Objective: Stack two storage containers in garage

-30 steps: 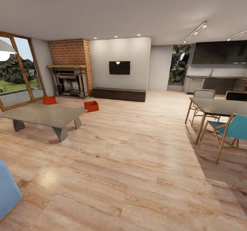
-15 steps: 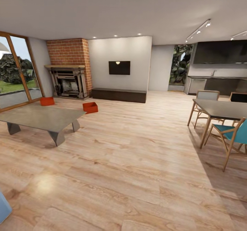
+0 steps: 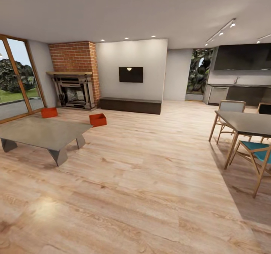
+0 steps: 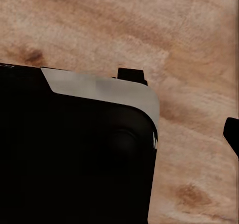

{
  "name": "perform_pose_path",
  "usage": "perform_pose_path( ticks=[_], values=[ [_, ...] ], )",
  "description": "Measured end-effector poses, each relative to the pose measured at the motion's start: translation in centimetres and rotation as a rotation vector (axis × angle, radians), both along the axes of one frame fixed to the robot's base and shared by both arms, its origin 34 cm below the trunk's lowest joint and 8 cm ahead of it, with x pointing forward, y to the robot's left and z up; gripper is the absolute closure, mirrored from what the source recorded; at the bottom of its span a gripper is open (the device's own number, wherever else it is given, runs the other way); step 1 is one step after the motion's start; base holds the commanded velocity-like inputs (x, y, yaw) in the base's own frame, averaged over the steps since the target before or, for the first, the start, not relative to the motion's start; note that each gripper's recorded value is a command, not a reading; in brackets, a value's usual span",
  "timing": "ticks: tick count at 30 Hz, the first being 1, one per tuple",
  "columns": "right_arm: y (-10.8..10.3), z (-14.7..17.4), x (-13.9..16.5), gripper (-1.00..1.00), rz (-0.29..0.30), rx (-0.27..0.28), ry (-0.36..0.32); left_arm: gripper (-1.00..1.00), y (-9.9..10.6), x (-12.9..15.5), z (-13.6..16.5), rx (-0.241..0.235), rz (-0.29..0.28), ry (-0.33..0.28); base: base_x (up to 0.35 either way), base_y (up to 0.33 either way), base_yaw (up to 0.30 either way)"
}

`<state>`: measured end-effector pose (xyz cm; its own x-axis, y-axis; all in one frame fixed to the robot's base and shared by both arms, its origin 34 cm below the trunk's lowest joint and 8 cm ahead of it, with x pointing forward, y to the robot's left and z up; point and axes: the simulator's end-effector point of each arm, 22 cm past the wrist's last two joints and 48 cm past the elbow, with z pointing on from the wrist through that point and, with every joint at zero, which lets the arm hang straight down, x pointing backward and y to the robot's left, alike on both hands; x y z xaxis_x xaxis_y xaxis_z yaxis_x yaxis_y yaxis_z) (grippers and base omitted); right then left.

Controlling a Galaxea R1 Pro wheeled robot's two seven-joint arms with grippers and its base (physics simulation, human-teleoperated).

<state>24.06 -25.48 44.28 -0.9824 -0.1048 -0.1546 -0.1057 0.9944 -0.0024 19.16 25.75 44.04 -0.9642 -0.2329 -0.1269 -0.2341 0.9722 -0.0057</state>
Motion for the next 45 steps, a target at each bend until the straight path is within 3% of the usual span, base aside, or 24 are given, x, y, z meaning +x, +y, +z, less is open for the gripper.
perform_pose_path(
  ticks=[45],
  values=[
    [-0.01, 0.00, 0.00, -1.00, 0.000, 0.000, 0.000, -1.00, 0.00, -0.01, 0.00, 0.000, 0.000, 0.000, 0.323, 0.000, 0.000]
  ],
)
